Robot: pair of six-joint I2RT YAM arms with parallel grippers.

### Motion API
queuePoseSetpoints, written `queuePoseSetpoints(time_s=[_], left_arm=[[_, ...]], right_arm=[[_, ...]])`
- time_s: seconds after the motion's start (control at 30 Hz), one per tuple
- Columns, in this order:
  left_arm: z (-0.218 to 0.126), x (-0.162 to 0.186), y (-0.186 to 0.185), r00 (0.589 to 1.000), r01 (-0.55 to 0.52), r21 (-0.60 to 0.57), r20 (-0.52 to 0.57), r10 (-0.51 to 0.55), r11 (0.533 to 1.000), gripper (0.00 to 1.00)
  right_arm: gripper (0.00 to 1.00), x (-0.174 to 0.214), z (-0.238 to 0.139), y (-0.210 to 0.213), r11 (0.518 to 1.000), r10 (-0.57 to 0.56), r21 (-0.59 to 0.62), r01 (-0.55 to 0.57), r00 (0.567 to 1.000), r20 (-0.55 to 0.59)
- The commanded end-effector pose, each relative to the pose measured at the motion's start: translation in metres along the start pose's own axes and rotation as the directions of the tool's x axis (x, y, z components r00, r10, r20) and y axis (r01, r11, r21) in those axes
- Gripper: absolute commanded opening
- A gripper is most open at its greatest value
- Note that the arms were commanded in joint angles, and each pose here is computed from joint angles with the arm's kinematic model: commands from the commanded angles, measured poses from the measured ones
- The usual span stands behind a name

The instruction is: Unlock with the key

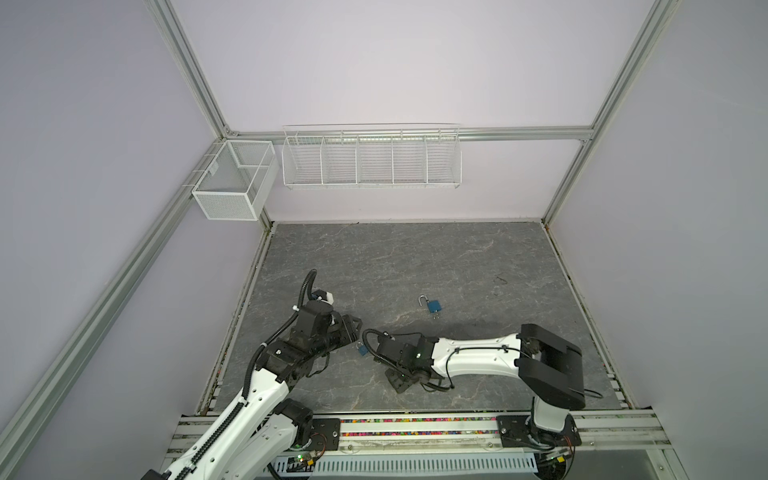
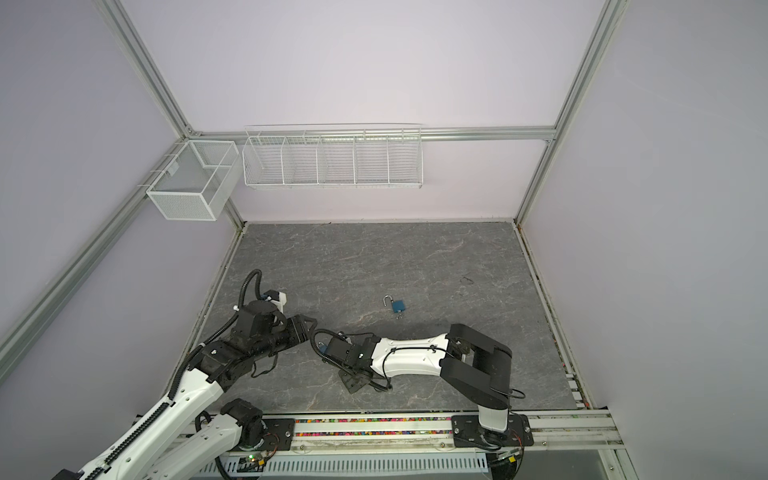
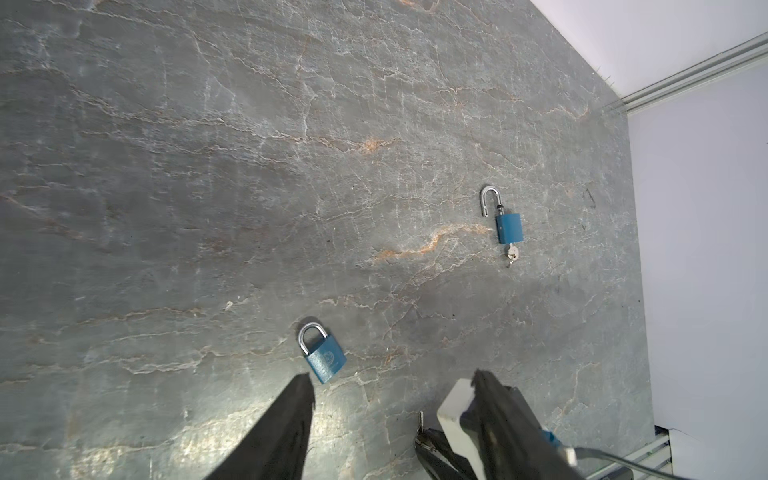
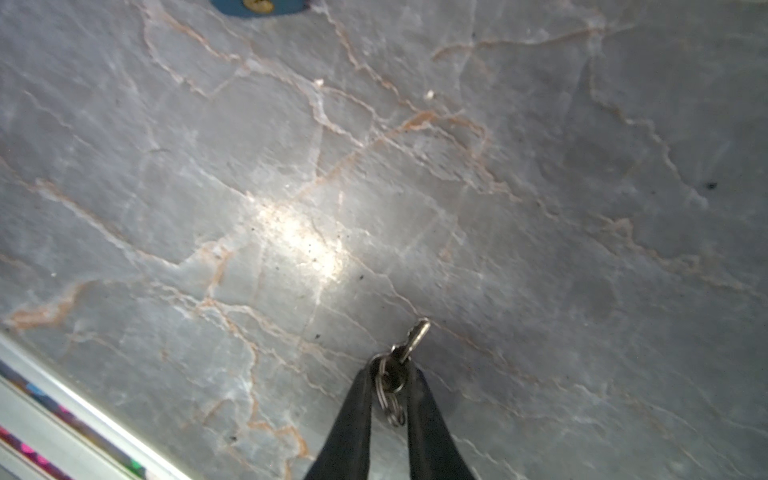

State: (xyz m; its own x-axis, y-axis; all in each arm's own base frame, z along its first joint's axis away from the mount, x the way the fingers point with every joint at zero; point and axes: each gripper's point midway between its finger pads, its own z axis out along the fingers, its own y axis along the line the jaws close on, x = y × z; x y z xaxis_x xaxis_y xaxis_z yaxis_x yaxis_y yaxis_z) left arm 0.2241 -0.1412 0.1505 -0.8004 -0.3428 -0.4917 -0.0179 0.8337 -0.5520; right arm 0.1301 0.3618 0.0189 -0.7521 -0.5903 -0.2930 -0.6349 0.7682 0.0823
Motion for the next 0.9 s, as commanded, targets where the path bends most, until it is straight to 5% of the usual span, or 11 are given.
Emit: queuePoseSetpoints(time_s=[0.0, 0.5, 0.67, 0.87], left_arm=[[0.002, -0.002, 0.002, 1.0, 0.022, -0.005, 0.015, -0.022, 1.0, 0.62], [-0.002, -0.001, -0.012, 0.993, 0.117, 0.069, -0.003, -0.117, 0.991, 0.62], [-0.001, 0.007, -0.029, 0.98, 0.194, 0.153, -0.082, -0.184, 0.969, 0.62], [0.002, 0.013, -0.056, 0.964, 0.244, 0.26, -0.169, -0.205, 0.934, 0.62]], right_arm=[[0.15, 0.006, -0.002, -0.004, 1.0, -0.02, 0.016, 0.02, 1.0, -0.014], [0.07, -0.012, -0.03, -0.011, 0.987, -0.158, 0.022, 0.157, 0.979, 0.132], [0.07, -0.027, -0.064, -0.014, 0.96, -0.277, 0.047, 0.274, 0.925, 0.26], [0.07, -0.044, -0.113, -0.009, 0.906, -0.406, 0.076, 0.416, 0.806, 0.431]])
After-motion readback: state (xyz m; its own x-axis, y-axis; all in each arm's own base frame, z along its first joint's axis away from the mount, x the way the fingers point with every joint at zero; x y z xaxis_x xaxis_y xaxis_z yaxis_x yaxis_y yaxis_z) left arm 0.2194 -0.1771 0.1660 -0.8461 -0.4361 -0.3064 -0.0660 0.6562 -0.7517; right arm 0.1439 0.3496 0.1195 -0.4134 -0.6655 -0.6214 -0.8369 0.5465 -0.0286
